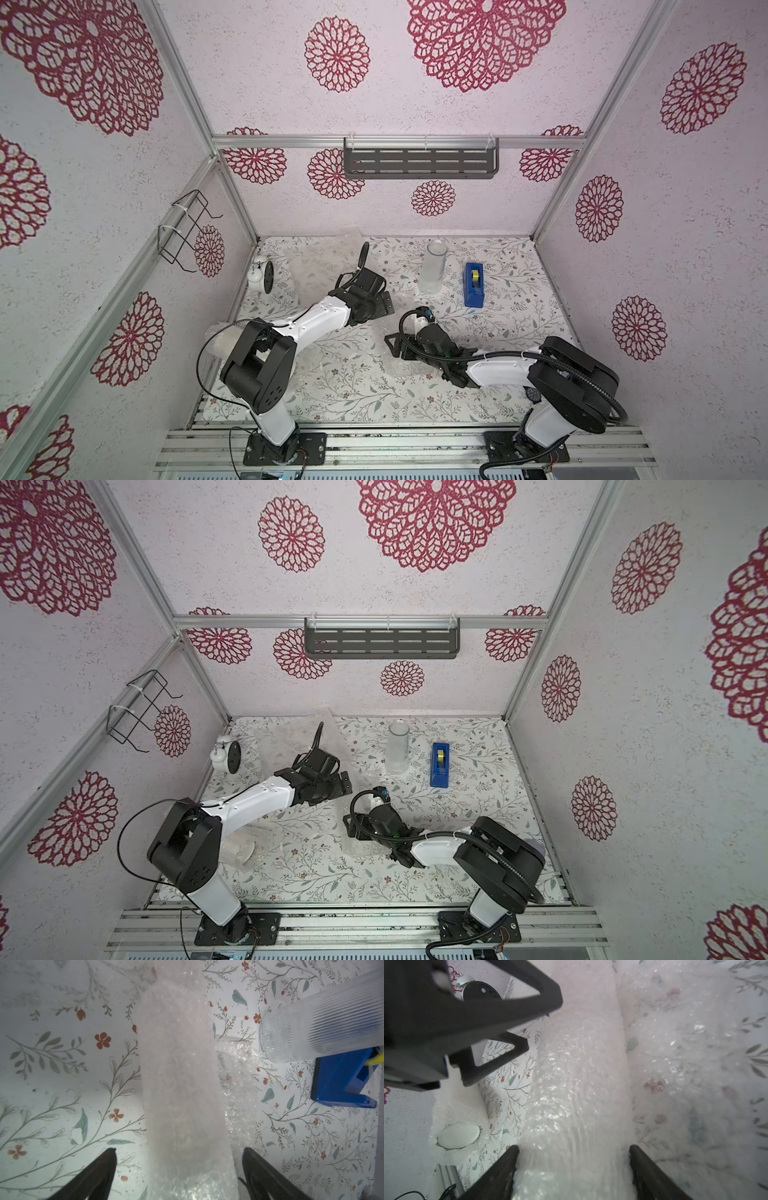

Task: Wrap vases in bubble wrap
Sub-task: Wrap the vase in bubble wrap.

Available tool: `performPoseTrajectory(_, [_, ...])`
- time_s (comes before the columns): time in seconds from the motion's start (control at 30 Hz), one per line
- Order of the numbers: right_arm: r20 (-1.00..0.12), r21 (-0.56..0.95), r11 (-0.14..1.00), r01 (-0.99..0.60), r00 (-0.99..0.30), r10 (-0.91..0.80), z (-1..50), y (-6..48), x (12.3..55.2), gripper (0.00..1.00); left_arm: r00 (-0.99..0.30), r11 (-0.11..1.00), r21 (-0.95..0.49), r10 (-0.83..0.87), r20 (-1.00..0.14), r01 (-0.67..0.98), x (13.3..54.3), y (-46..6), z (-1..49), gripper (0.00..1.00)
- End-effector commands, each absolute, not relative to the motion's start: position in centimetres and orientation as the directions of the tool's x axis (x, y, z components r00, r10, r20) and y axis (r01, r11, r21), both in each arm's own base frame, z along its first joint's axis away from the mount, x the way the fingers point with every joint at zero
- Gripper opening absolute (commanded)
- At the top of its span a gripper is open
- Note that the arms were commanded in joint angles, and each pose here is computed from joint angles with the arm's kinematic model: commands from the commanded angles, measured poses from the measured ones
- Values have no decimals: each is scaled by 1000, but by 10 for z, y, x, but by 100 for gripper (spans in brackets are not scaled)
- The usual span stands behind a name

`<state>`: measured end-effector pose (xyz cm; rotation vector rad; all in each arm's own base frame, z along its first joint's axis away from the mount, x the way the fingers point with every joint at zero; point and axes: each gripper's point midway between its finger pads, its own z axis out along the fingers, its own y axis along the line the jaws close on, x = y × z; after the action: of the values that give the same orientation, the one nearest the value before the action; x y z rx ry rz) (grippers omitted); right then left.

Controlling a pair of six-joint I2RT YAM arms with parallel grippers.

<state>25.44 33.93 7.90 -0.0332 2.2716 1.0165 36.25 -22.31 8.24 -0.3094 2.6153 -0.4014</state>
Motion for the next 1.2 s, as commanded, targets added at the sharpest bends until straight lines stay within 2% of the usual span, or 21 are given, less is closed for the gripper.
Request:
performPoseTrajectory(0.0, [-432, 722, 653, -230, -887, 166, 52, 350, 226, 76, -859, 924, -359, -288, -423, -133, 366, -228, 82, 93])
performPoseTrajectory(0.23, [-392, 749, 638, -178, -896, 211, 46, 345, 228, 76, -873, 927, -348, -280, -400, -139, 369, -232, 70, 82])
performPoseTrajectory(0.47, [-379, 730, 669, -143, -899, 221, 35, 336, 230, 79, -885, 939, -299, -277, -374, -168, 369, -228, 55, 74])
performPoseTrajectory(0.73, [-534, 531, 809, -252, -841, 89, 51, 324, 239, 92, -889, 944, -264, -285, -358, -196, 368, -224, 45, 68])
performPoseTrajectory(1.17, [-699, 282, 884, -373, -711, -77, 107, 325, 247, 99, -893, 943, -270, -283, -350, -194, 369, -228, 43, 68])
